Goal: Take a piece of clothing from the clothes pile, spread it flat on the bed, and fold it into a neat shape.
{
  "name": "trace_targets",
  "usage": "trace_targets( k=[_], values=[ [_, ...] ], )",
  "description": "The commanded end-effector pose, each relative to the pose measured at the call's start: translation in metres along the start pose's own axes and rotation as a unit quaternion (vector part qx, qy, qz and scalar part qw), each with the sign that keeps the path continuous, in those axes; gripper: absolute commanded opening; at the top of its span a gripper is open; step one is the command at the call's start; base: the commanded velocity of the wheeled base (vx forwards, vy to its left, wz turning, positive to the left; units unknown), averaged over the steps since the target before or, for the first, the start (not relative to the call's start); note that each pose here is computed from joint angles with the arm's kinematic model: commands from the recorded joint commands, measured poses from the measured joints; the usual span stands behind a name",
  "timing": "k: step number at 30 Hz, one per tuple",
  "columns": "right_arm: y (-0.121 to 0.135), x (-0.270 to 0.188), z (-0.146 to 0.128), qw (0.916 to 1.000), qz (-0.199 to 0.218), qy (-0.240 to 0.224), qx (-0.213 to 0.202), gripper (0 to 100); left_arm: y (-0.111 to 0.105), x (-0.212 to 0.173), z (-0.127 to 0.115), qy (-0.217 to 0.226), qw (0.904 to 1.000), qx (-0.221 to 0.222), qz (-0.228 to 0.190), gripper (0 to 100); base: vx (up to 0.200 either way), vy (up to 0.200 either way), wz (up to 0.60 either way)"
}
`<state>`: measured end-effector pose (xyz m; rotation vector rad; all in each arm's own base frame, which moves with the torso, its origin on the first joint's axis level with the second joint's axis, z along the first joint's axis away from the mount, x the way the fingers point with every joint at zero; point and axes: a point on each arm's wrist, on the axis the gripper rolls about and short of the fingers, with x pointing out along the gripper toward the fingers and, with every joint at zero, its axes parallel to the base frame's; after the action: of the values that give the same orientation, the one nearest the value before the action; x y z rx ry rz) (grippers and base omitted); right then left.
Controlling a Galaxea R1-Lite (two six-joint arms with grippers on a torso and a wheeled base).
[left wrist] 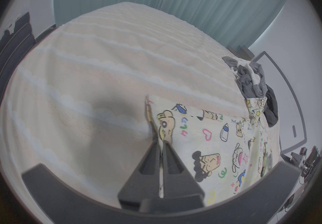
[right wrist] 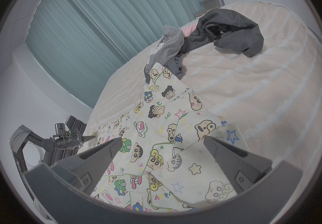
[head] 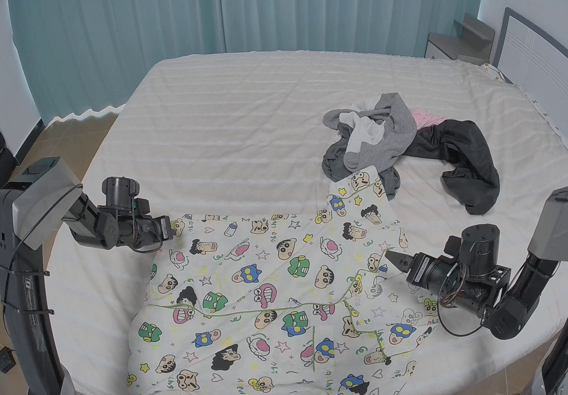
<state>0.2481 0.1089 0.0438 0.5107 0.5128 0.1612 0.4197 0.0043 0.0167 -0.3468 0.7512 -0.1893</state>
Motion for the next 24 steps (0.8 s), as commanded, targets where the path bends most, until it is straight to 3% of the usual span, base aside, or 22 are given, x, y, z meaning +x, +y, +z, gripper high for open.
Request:
trace_targets(
  k=[1,11,24],
  values=[
    [-0.001,0.001,-0.002,1.0000,-0.002,0.003,-0.001,100,0.002,-0.002,0.005,-0.012,0.9999,0.000,0.011,0,0.000,0.000,0.00],
    [-0.001,0.000,-0.002,1.0000,-0.001,0.000,0.000,100,0.004,-0.003,0.015,-0.034,0.9991,0.002,0.027,0,0.000,0.000,0.00],
    [-0.004,0.004,-0.004,1.0000,-0.007,0.006,0.001,100,0.022,-0.007,0.031,-0.066,0.9963,-0.007,0.054,0,0.000,0.000,0.00]
  ],
)
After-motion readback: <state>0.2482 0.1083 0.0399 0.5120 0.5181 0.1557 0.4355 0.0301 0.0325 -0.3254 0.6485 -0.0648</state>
